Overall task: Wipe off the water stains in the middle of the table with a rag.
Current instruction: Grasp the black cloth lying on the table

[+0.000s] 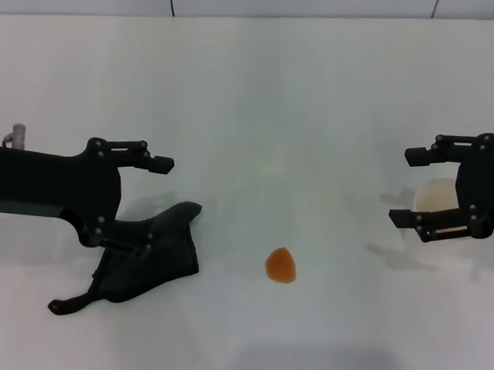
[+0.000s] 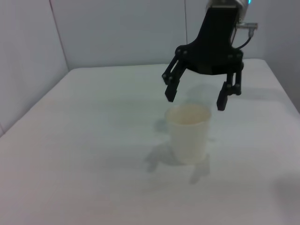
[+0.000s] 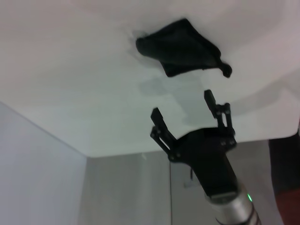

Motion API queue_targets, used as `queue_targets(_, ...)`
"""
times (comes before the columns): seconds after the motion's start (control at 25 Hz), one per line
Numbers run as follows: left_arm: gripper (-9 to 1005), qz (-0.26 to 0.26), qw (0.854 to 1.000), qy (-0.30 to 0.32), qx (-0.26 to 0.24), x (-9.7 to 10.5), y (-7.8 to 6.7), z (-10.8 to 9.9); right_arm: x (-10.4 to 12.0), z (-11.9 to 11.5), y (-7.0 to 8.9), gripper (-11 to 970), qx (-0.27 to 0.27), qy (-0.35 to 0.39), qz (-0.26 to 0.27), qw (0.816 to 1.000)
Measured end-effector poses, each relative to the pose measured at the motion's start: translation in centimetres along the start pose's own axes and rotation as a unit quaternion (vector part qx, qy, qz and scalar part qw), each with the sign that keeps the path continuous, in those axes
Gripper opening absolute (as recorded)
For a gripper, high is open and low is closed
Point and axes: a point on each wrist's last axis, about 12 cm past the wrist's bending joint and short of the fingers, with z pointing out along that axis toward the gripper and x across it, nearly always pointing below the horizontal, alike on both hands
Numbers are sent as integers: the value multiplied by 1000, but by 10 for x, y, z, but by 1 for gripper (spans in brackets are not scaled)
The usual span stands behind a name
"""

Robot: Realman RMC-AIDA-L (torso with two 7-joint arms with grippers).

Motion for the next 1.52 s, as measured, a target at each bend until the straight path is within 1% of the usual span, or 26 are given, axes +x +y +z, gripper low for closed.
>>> queue_targets(0.12,833,-9,1000,0,1,-2,1,0,0,0,-1,846,0,5,1,1000)
queue_targets(0.24,832,-34,999,13,2,-3,6,-2,1,0,0,847,-2,8,1,1000)
queue_targets(0.36,832,-64,997,42,1,-6,12,-6,0,2,1,846,-7,7,0,1000)
queue_targets(0.52,832,-93,991,97,-5,-14,19,-10,-1,7,4,844,-17,8,-4,1000)
queue_targets(0.6,831,-108,986,129,0,-19,22,-7,-2,9,5,844,-21,8,-5,1000)
queue_targets(0.76,831,-129,974,184,22,-25,23,5,-3,11,6,843,-25,7,-7,1000)
queue_targets(0.92,830,-137,968,206,28,-28,23,11,-2,12,7,843,-27,5,-4,1000)
queue_targets(1.12,830,-143,963,224,32,-26,22,15,-2,12,7,843,-29,-1,0,1000)
queue_targets(1.36,829,-155,960,232,39,-15,21,22,-2,12,8,843,-29,-5,1,1000)
queue_targets(1.52,829,-152,957,245,41,-10,20,31,-3,13,8,844,-31,-6,0,1000)
